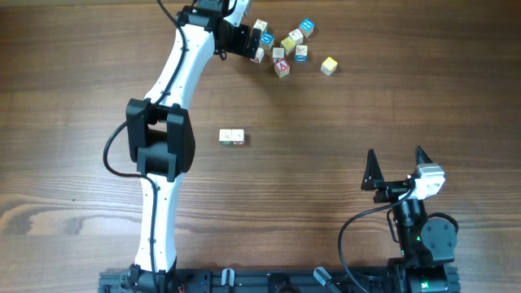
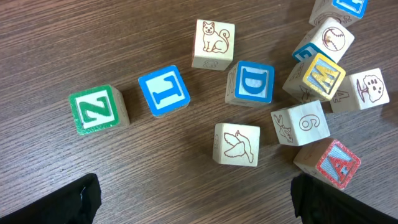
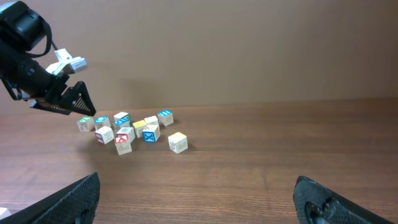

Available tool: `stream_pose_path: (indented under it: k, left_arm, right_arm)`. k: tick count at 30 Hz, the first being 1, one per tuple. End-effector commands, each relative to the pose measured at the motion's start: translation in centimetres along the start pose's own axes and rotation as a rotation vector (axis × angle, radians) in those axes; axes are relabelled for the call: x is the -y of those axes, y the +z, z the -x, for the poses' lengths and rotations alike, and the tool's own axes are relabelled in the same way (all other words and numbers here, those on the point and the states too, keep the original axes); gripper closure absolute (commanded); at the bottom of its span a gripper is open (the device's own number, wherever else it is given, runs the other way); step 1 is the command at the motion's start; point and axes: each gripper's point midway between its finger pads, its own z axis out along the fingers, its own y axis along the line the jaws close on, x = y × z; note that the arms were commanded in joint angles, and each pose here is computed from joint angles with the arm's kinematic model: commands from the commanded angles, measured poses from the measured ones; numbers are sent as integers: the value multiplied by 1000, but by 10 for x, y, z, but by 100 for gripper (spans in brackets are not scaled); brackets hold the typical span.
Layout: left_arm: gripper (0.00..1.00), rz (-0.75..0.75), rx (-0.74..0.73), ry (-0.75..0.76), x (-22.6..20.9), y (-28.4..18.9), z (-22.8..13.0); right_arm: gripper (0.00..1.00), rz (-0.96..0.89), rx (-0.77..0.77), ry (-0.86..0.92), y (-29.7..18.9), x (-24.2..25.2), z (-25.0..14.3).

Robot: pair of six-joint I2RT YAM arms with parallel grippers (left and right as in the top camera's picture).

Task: Form a horizontal line
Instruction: 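Move the left gripper up over the block cluster, then lower the left gripper and grasp a white picture block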

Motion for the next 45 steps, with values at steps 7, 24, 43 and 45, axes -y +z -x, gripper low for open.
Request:
stream_pose_path:
  k: [7, 24, 43, 45]
  left_arm:
    - [7, -22, -49, 13, 3, 11, -14]
    - [34, -44, 39, 133, 38, 53, -18]
    - [39, 42, 8, 130, 25, 87, -36]
    - [38, 43, 25, 130, 24, 86, -32]
  right_arm:
    - [0, 14, 3, -6, 0, -2, 1]
    - [0, 14, 3, -6, 0, -2, 1]
    - [0, 14, 4, -6, 0, -2, 1]
    - [0, 14, 4, -6, 0, -2, 1]
